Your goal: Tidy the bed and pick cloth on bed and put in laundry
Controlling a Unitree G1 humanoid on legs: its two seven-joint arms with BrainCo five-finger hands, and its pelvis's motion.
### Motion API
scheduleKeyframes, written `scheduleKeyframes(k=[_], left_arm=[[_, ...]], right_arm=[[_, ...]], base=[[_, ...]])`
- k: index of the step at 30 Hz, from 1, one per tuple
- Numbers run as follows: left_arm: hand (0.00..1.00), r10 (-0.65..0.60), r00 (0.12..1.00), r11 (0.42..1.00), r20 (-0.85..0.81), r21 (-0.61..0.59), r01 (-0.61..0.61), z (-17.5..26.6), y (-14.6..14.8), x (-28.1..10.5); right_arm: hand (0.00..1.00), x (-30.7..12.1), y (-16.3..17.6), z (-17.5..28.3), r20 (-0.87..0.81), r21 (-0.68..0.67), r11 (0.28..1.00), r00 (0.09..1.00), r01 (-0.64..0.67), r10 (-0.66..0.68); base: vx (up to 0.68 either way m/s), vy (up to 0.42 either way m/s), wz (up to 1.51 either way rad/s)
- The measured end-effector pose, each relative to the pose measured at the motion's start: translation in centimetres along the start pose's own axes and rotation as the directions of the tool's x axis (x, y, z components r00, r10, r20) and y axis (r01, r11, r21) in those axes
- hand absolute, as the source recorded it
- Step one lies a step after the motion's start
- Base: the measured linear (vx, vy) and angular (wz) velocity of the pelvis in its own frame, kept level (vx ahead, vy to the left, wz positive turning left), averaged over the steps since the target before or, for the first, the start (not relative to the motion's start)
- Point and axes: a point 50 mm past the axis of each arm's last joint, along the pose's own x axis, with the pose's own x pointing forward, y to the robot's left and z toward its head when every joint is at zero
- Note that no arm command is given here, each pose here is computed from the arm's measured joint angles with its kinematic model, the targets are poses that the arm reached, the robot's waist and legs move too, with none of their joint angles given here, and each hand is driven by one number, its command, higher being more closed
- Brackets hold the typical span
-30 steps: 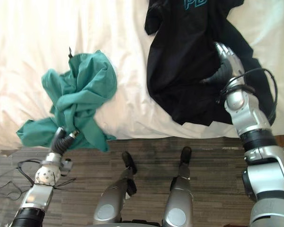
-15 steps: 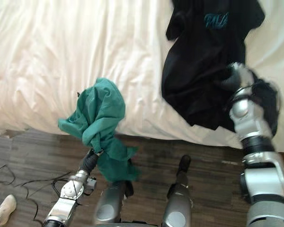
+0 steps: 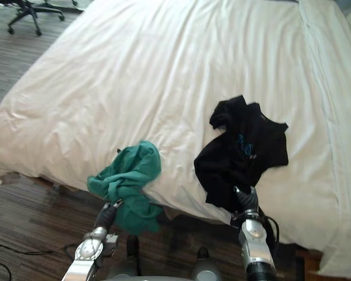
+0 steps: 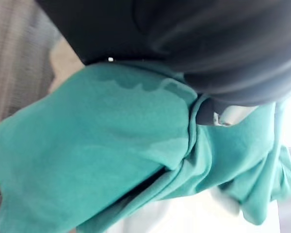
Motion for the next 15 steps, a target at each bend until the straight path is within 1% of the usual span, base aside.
scheduleKeyframes(k=[1, 3, 4, 6, 7, 9, 11, 13, 14, 15], left_arm=[[1.00, 0.015, 1.000, 1.000, -0.006, -0.022, -0.015, -0.2, 0.1, -0.1], [1.00, 0.064, 0.998, 0.990, -0.018, -0.128, -0.065, -0.4, 0.3, -0.3], [1.00, 0.071, 0.997, 0.985, -0.022, -0.153, -0.074, -0.5, 0.2, -0.4], [1.00, 0.074, 0.997, 0.953, -0.033, -0.292, -0.081, -0.7, -0.9, -0.4], [1.00, 0.074, 0.997, 0.941, -0.030, -0.328, -0.079, -0.5, -1.2, -0.3], [1.00, 0.083, 0.996, 0.933, -0.040, -0.349, -0.092, -0.6, -1.4, -0.5], [1.00, 0.052, 0.997, 0.938, -0.052, -0.340, -0.067, -0.9, -2.2, -0.8], [1.00, 0.022, 0.998, 0.945, -0.059, -0.325, -0.040, -1.2, -2.9, -1.2], [1.00, 0.020, 0.998, 0.947, -0.057, -0.320, -0.038, -1.2, -2.9, -1.2], [1.00, 0.029, 0.998, 0.953, -0.062, -0.298, -0.046, -1.4, -2.5, -1.3]], right_arm=[[1.00, -0.3, -0.3, -0.4, -0.012, 0.004, 1.000, 1.000, 0.009, -0.009], [1.00, -1.5, -1.3, -1.9, -0.054, 0.035, 0.998, 0.997, 0.048, -0.047], [1.00, -1.7, -1.5, -2.1, -0.059, 0.035, 0.998, 0.997, 0.054, -0.052], [1.00, -2.5, -2.3, -2.1, -0.045, 0.060, 0.993, 0.994, 0.101, -0.098], [1.00, -2.8, -2.7, -2.1, -0.038, 0.061, 0.990, 0.992, 0.123, -0.121], [1.00, -3.0, -2.9, -2.0, -0.037, 0.069, 0.986, 0.988, 0.155, -0.153], [1.00, -4.3, -3.8, -2.9, -0.063, 0.037, 0.983, 0.982, 0.181, -0.178], [1.00, -4.9, -3.6, -3.7, -0.089, -0.025, 0.991, 0.987, 0.134, -0.136], [1.00, -5.1, -3.3, -3.9, -0.098, -0.036, 0.992, 0.987, 0.123, -0.126], [1.00, -5.1, -2.2, -4.4, -0.116, -0.052, 0.996, 0.990, 0.068, -0.074]], base=[[0.05, -0.084, 1.02], [0.01, -0.056, 0.90], [-0.03, -0.037, 1.05], [-0.06, -0.001, 1.77], [-0.04, 0.048, 1.82], [0.01, 0.064, 1.88], [0.07, 0.088, 2.15], [0.08, 0.118, 1.99], [0.11, 0.144, 1.48], [0.11, 0.105, 0.73]])
